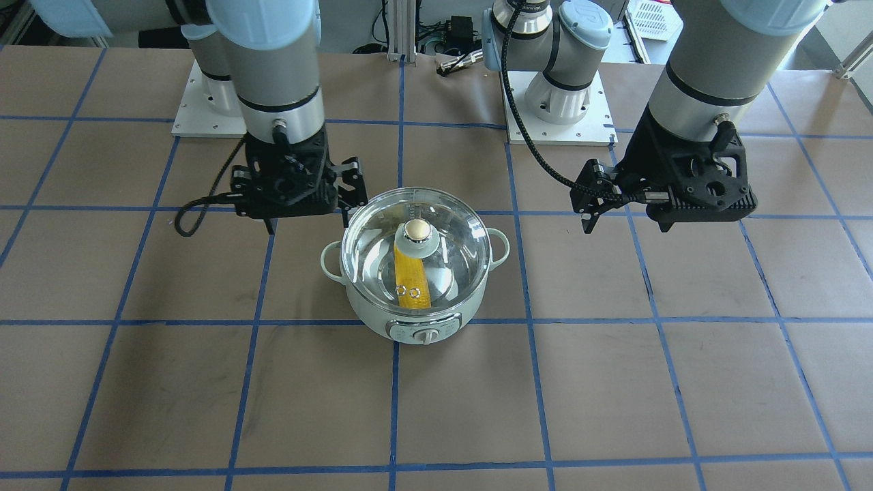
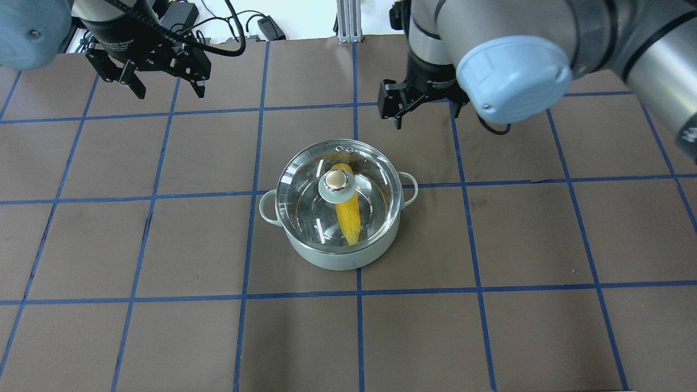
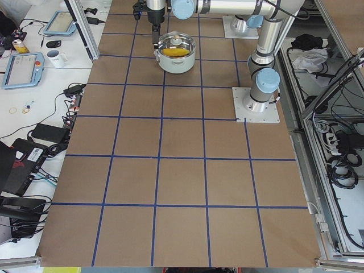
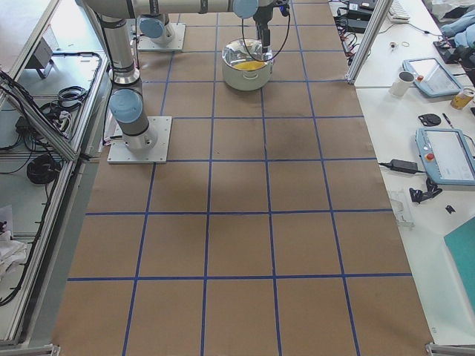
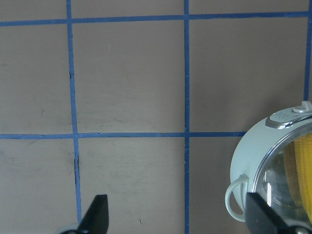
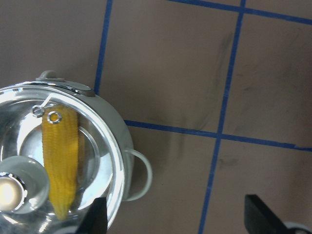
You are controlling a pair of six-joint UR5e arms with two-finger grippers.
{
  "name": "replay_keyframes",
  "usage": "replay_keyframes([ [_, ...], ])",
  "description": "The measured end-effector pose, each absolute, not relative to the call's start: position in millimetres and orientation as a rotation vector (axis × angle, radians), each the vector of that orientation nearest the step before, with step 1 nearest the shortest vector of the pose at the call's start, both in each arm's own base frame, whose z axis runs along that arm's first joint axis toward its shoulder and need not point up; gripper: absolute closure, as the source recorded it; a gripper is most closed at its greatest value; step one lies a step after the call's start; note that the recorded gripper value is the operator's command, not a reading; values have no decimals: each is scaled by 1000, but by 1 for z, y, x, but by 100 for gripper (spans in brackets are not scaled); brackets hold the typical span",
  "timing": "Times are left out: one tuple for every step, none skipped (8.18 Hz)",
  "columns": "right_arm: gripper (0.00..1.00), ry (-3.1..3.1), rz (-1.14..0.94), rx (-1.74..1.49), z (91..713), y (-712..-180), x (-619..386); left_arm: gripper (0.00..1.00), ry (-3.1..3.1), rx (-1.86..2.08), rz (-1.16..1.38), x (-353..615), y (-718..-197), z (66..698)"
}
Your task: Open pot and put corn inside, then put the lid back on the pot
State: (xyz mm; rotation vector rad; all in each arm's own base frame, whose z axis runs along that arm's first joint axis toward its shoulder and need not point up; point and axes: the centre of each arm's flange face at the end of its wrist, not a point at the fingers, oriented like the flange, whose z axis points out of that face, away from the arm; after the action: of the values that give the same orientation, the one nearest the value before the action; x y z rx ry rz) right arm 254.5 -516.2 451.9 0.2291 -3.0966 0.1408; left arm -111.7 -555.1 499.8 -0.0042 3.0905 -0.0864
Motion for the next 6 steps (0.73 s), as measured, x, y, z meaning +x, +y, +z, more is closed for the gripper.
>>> replay_keyframes([
  [0, -3072, 146, 304, 474, -514, 219, 0, 3091, -3, -86, -112, -555, 500],
  [0, -3053, 137, 342, 490, -509, 191, 0, 3090, -3, -86, -112, -555, 500],
  [0, -3044, 144, 356, 503, -502, 175, 0, 3090, -2, -86, -112, -555, 500],
  [0, -3043, 167, 360, 513, -498, 168, 0, 3090, -2, -86, -112, -555, 500],
  [0, -3044, 189, 361, 518, -496, 165, 0, 3093, -7, -88, -112, -555, 500],
  [0, -3040, 197, 363, 520, -496, 163, 0, 3097, -13, -89, -112, -555, 500],
])
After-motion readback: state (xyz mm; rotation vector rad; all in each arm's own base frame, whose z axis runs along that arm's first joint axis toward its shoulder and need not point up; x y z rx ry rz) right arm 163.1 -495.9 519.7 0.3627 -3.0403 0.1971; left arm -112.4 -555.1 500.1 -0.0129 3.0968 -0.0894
